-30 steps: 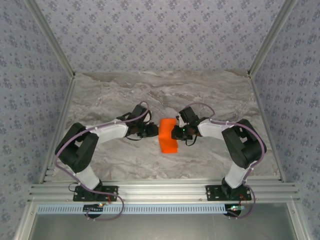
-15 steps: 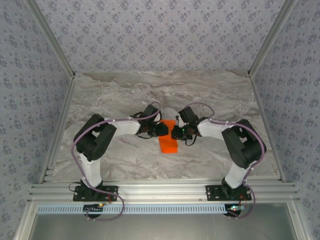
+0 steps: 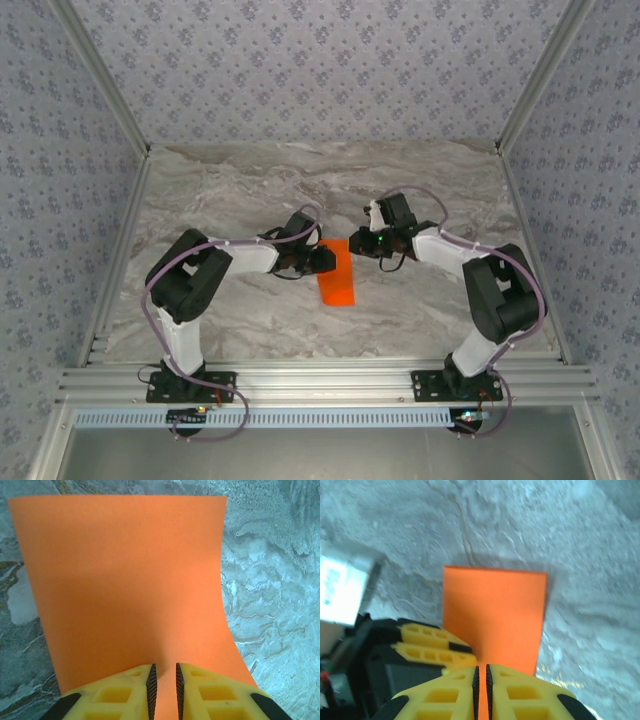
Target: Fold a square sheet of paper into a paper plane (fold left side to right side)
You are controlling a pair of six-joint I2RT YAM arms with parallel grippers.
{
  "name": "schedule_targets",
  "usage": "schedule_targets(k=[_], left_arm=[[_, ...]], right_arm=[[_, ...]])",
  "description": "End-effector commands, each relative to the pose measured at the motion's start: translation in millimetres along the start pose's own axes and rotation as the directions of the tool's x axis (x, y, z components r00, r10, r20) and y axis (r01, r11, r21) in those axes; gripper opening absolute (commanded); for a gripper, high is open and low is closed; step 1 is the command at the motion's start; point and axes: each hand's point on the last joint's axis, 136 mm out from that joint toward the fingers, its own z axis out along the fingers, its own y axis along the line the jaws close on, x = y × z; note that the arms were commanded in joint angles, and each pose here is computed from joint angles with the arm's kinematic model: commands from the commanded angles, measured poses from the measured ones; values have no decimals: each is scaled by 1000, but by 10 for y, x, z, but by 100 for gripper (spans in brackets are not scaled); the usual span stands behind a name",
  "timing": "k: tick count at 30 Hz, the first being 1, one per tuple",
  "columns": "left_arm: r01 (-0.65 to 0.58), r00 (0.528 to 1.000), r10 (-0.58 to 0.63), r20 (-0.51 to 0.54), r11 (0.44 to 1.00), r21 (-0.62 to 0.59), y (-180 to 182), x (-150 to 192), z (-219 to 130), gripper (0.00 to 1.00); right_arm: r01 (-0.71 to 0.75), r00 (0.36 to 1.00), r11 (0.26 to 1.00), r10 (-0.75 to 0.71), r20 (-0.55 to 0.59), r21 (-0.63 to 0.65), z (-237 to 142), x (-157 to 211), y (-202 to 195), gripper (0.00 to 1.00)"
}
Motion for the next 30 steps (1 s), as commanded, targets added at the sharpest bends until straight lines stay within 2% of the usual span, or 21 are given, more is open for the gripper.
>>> schedule_targets(k=[1, 6, 12, 19, 25, 30], left_arm=[[36, 997, -42, -61, 994, -103, 288, 253, 81, 21], [36, 997, -43, -62, 994, -103, 290, 260, 82, 21], [24, 998, -29, -60, 996, -91, 242, 249, 62, 21], [-23, 999, 23, -29, 999, -21, -28, 181, -130, 24], [-51, 999, 52, -7, 997, 49, -247, 157, -252, 26], [-46, 999, 47, -23, 998, 39, -192, 184, -169, 26]], right_arm=[[14, 1000, 999, -15, -20, -49, 157, -78, 65, 16], [-12, 998, 998, 8, -62, -69, 407, -54, 37, 15], [-39, 992, 999, 37, -120, -18, 618, 64, -130, 15], [-70, 975, 988, 97, -199, 140, 676, 325, -459, 15], [-83, 969, 980, 122, -216, 181, 695, 436, -573, 14], [-86, 967, 979, 126, -220, 183, 708, 457, -577, 14]])
